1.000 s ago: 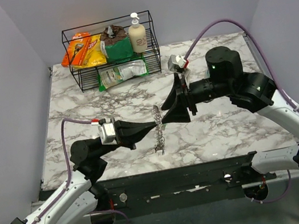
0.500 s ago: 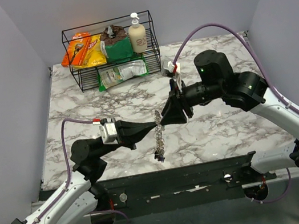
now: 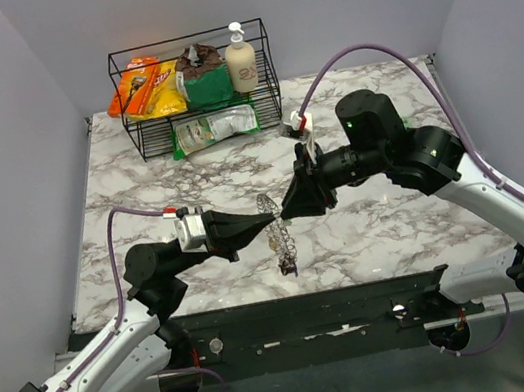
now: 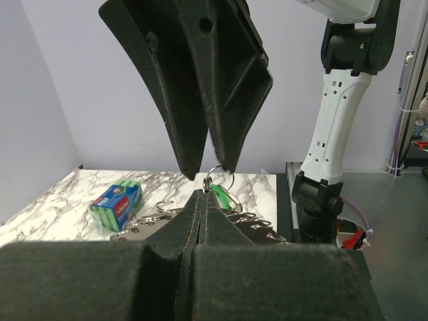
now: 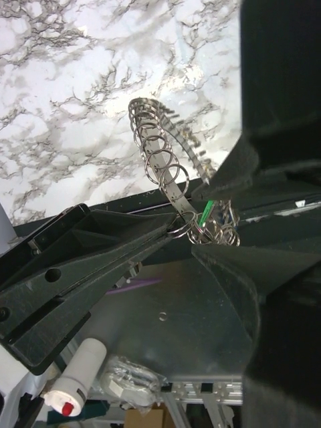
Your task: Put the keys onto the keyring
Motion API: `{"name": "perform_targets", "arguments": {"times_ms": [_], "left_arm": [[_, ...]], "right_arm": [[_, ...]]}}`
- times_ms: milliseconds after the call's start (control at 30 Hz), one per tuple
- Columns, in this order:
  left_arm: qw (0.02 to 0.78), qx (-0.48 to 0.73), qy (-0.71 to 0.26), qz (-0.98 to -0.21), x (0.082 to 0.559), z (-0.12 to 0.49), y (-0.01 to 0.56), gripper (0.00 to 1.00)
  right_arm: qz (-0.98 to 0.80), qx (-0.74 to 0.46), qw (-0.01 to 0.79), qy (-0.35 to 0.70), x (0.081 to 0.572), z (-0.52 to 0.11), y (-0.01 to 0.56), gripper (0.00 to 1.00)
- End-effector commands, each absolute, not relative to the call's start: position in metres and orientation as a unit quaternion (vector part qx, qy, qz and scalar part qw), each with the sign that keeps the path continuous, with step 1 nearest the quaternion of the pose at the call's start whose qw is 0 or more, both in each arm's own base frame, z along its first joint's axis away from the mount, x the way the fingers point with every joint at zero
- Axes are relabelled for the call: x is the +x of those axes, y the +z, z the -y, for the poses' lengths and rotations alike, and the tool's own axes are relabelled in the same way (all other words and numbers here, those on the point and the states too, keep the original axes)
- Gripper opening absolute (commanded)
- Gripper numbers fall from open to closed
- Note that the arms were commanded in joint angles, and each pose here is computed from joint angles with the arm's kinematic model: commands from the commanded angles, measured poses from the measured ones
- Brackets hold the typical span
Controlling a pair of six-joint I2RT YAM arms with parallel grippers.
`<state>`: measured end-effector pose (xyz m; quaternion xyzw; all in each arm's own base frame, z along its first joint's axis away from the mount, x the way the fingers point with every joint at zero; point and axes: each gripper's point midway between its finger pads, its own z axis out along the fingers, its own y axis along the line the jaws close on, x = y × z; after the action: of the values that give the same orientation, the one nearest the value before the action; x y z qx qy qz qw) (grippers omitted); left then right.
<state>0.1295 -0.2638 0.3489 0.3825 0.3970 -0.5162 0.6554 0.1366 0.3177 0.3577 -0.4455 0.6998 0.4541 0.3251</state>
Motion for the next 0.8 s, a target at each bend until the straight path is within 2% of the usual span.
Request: {"name": "perform_targets", "arguments": {"times_ms": [0, 33, 67, 200, 500, 767], "left_arm": [[0.685, 0.374, -0.508, -0.365, 0.126, 0.257, 0.375, 0.0], [0.686, 0.374, -0.507, -0.365, 0.126, 0.257, 0.375, 0.0], [0.685, 0.374, -0.508, -0.365, 0.126, 0.257, 0.375, 0.0], [0.686, 0.374, -0.508, -0.363, 0.126, 0.257, 0.376, 0.0], [0.685, 0.376, -0.506, -0.365, 0.125, 0.257, 0.375, 0.0], [0.684, 0.378, -0.514, -0.355, 0.122, 0.257, 0.379, 0.0]], "right_arm": [[-0.714, -0.452, 0.3, 0.443, 0.133, -0.316, 0.34, 0.35], [-0.715, -0.452, 0.3, 0.442, 0.134, -0.316, 0.339, 0.33], [-0.716, -0.452, 0.299, 0.44, 0.134, -0.315, 0.338, 0.25], [-0.719, -0.452, 0.301, 0.433, 0.135, -0.315, 0.333, 0.15], [-0.712, -0.464, 0.296, 0.436, 0.133, -0.315, 0.323, 0.11], [-0.701, -0.473, 0.294, 0.446, 0.129, -0.316, 0.319, 0.11]]}}
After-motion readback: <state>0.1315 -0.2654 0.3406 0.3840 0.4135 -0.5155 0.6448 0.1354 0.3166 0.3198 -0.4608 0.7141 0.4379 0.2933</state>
